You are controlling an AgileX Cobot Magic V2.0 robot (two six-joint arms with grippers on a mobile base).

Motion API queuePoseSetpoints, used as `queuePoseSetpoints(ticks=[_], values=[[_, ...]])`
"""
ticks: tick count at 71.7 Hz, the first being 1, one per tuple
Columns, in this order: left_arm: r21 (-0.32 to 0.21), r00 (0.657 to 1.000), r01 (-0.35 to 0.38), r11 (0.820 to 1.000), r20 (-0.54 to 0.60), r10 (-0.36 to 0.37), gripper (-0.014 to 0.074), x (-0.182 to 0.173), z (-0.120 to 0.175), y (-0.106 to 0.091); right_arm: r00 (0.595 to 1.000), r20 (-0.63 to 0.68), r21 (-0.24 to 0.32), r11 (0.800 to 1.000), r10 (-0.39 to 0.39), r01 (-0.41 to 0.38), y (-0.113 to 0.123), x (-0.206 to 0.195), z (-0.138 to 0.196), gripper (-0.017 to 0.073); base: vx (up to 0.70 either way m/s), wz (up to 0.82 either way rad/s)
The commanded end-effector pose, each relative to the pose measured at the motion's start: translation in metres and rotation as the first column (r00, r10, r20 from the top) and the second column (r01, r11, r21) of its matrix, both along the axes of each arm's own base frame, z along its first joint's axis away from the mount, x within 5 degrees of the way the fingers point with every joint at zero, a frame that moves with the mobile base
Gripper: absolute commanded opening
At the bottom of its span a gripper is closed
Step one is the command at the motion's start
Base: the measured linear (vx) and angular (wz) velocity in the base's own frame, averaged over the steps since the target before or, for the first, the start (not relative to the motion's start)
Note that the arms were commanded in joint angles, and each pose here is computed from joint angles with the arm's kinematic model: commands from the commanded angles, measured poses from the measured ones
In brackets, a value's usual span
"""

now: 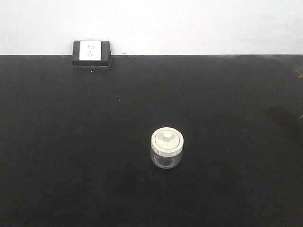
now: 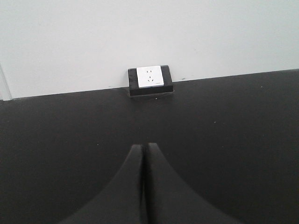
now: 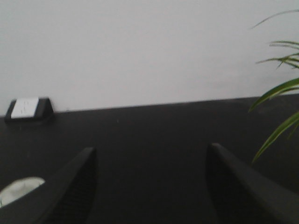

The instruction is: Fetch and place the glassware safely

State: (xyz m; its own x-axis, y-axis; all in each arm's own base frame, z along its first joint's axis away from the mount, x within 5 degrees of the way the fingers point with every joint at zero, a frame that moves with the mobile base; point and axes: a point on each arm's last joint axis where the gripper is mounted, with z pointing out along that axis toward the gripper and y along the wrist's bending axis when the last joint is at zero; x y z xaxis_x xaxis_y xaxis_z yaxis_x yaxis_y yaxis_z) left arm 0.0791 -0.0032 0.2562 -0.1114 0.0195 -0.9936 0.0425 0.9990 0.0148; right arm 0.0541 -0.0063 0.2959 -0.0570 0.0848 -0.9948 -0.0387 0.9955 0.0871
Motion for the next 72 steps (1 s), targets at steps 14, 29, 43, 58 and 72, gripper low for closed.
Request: queuePoseSetpoints(ticks=[14, 29, 43, 58, 72], values=[[-0.014, 0.996, 0.008, 1.0, 0.09, -0.006, -0.0007, 0.001, 0.015, -0.001, 0.98, -0.084, -0.171, 0.966, 0.182, -0.194, 0.017, 0.002, -0.001, 0.0467, 0.0, 0.0], [-0.014, 0.996, 0.008, 1.0, 0.09, -0.006, -0.0007, 0.001, 0.015, -0.001, 0.98, -0.077, -0.152, 0.97, 0.182, -0.192, 0.017, 0.002, 0.0, 0.0467, 0.0, 0.0], [-0.014, 0.996, 0.008, 1.0, 0.09, -0.006, -0.0007, 0.001, 0.015, -0.001, 0.984, -0.003, -0.172, 0.969, 0.179, -0.177, 0.016, 0.0, -0.001, 0.0467, 0.0, 0.0], [-0.014, 0.996, 0.008, 1.0, 0.09, -0.006, -0.0007, 0.001, 0.015, -0.001, 0.983, 0.057, -0.152, 0.975, 0.174, -0.164, 0.013, -0.009, -0.002, 0.0457, 0.0, 0.0], [-0.014, 0.996, 0.008, 1.0, 0.09, -0.006, -0.0007, 0.001, 0.015, -0.001, 0.981, 0.089, -0.15, 0.976, 0.175, -0.16, 0.012, -0.013, 0.0, 0.0196, 0.0, 0.0]])
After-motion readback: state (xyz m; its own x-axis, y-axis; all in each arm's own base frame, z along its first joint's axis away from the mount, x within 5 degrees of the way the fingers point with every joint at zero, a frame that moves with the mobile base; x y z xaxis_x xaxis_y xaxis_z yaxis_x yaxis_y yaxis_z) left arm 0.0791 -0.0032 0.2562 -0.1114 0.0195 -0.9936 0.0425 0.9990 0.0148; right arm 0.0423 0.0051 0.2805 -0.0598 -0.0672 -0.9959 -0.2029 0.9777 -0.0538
